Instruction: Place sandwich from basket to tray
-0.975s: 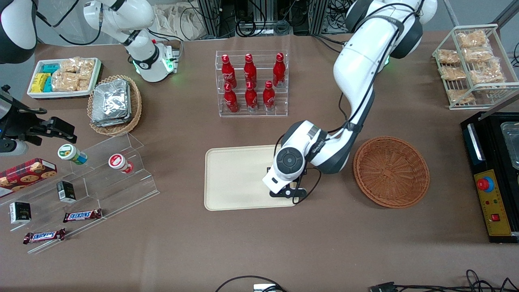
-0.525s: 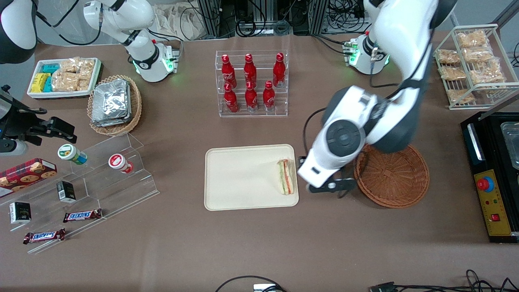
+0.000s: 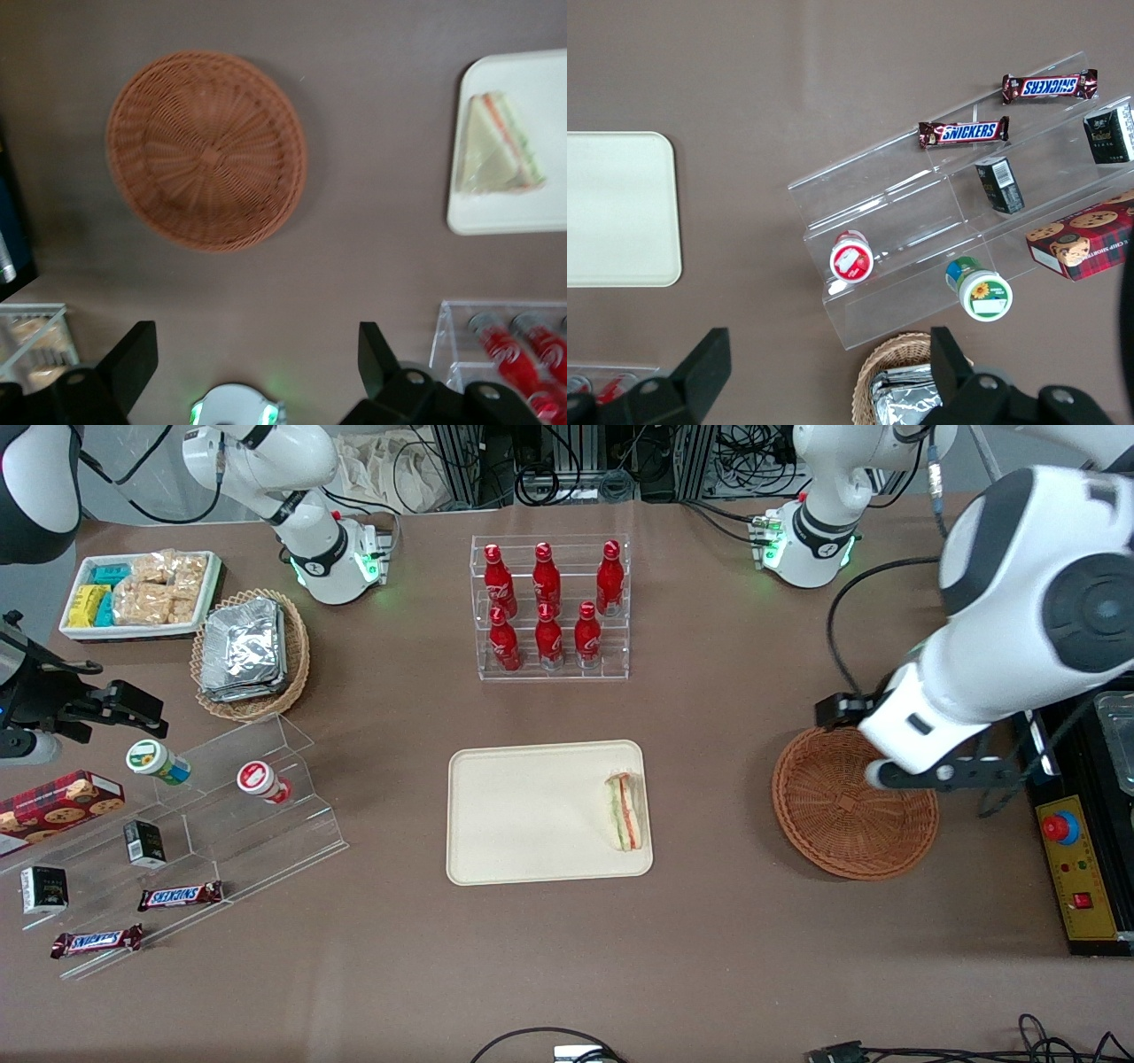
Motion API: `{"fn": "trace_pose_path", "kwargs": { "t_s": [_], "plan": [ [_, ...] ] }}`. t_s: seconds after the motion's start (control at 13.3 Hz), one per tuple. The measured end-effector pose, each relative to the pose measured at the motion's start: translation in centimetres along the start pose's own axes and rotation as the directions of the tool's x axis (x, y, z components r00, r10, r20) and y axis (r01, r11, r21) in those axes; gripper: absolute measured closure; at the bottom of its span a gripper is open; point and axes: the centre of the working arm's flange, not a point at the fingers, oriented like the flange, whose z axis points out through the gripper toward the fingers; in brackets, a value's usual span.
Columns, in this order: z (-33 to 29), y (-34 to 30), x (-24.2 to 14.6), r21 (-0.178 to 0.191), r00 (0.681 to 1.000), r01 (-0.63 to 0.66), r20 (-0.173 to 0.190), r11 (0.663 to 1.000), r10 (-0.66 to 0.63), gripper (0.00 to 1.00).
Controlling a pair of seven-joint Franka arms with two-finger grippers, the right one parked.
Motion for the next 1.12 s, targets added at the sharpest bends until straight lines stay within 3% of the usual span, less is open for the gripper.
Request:
{"fn": "trace_pose_path", "kwargs": {
  "t_s": [0.15, 0.3, 0.9, 1.12],
  "plan": [
    [0.4, -3.6, -0.3, 0.002, 0.998, 0.025, 0.056, 1.0, -0.025, 0.0],
    [1.1, -6.6, 0.0, -0.007, 0.995, 0.056, 0.088, 0.998, -0.055, 0.0],
    [2.8, -7.5, -0.3, -0.007, 0.992, 0.03, 0.123, 1.0, -0.029, 0.0],
    [3.5, -7.5, -1.3, -0.002, 0.994, 0.03, 0.102, 1.0, -0.029, 0.0]
  ]
}}
